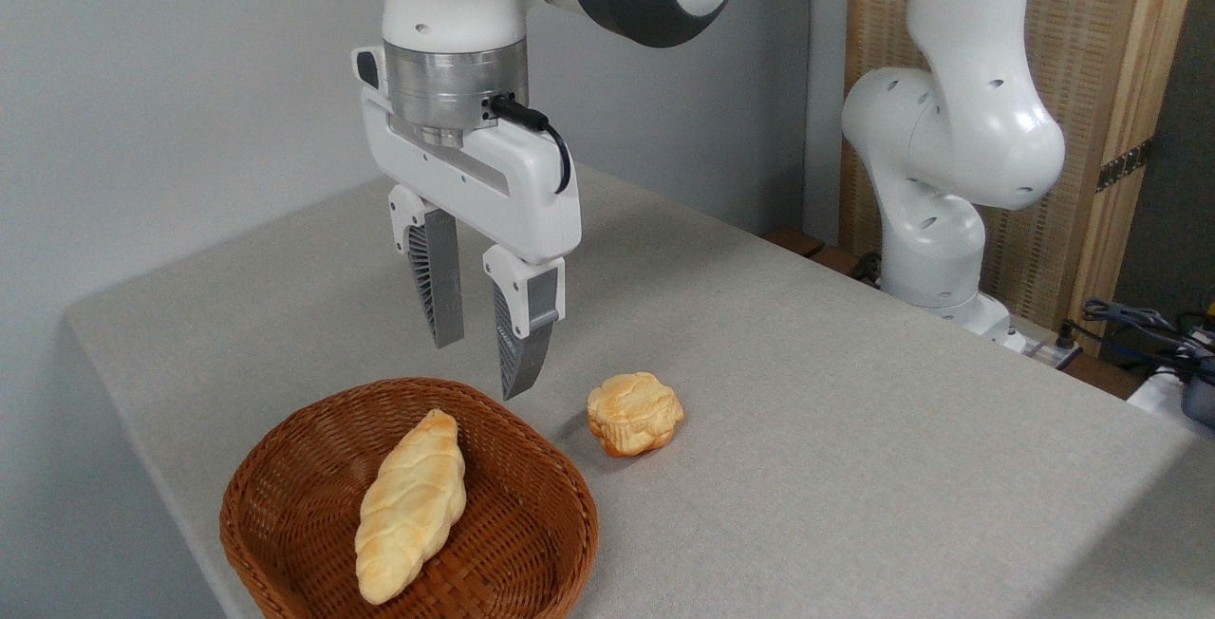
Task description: Put bread into the basket
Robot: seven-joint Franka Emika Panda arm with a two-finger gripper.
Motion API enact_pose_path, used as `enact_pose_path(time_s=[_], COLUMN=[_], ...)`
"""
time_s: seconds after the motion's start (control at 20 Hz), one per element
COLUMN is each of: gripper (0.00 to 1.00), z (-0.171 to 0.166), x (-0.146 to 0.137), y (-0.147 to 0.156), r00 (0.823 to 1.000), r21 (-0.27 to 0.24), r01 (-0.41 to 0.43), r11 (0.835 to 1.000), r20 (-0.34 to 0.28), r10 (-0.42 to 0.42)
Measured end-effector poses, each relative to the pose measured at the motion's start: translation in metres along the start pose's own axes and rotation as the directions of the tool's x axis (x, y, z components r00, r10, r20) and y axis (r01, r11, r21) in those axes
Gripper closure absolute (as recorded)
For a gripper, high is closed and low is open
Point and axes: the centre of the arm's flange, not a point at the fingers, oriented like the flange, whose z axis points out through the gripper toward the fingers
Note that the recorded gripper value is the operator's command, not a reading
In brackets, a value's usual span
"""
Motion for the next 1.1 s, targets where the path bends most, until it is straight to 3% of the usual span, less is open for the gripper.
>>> enact_pose_path(time_s=[1.1], gripper=[0.00], z=[0.0001], x=[0.0013], y=[0.0015], r00=[1.000], r21=[-0.001], r01=[-0.001], r11=[1.000], r20=[-0.001], r10=[0.001])
